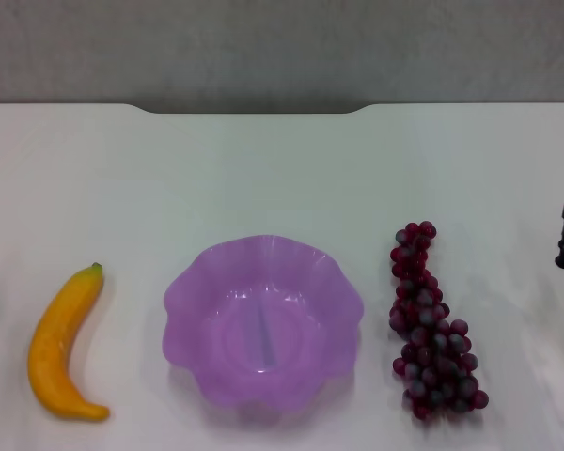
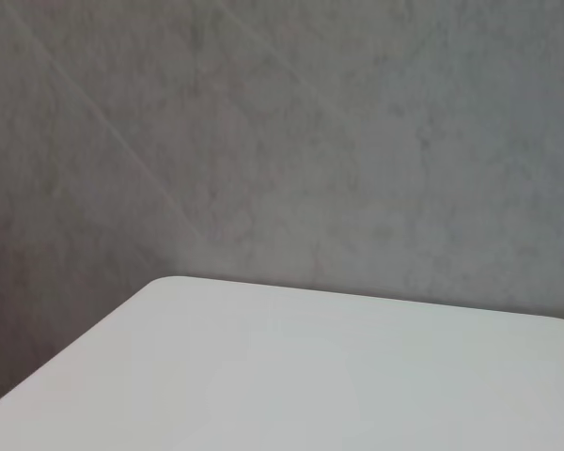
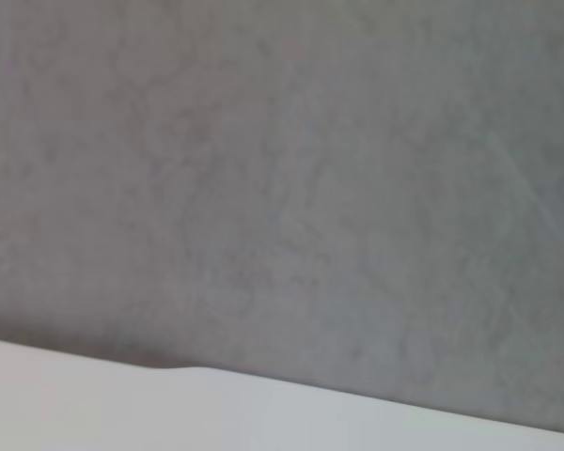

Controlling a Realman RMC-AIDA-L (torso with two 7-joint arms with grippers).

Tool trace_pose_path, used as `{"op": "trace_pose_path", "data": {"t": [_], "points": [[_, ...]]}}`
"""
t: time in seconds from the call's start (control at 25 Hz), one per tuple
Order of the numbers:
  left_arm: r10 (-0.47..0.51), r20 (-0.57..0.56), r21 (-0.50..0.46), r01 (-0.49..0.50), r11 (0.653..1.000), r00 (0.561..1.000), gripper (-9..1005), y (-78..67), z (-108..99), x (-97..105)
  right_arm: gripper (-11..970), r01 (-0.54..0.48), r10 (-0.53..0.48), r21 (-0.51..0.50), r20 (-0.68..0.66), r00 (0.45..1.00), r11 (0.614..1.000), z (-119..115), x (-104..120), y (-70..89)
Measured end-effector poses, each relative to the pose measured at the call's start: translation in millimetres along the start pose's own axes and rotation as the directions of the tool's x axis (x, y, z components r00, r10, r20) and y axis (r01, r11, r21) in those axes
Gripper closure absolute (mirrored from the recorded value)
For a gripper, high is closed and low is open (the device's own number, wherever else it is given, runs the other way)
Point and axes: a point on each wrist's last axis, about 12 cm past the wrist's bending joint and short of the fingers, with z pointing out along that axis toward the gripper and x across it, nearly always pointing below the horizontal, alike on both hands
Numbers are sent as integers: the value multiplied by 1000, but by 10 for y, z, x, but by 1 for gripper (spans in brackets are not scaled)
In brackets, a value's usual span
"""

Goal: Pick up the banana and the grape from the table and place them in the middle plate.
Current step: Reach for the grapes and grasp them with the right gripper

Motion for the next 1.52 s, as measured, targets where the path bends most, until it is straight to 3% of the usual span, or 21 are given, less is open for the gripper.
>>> {"op": "trace_pose_path", "data": {"t": [0.4,0.72,1.04,1.16,1.28,1.4,1.52], "points": [[13,5,10,-13,1000,1000,939,-1,-2,-6,942,11,-11,-23,-1,1000,1000,3,1,41],[121,81,166,-133,977,989,935,-195,-50,-43,929,29,-28,-79,18,999,996,30,-43,158],[142,61,169,-150,974,988,930,-217,-50,-10,915,35,-27,-139,59,998,990,48,-129,303],[122,59,170,-131,977,991,841,-217,-51,-10,910,26,-17,-136,69,997,990,60,-156,305],[89,55,175,-98,980,995,751,-218,-56,-9,773,-1,11,-134,72,997,991,67,-172,305],[90,55,178,-98,979,994,504,-219,-59,-7,634,-46,56,-136,69,996,990,71,-181,301],[94,55,179,-103,978,994,438,-219,-61,-5,489,-98,108,-133,64,992,986,75,-187,286]]}}
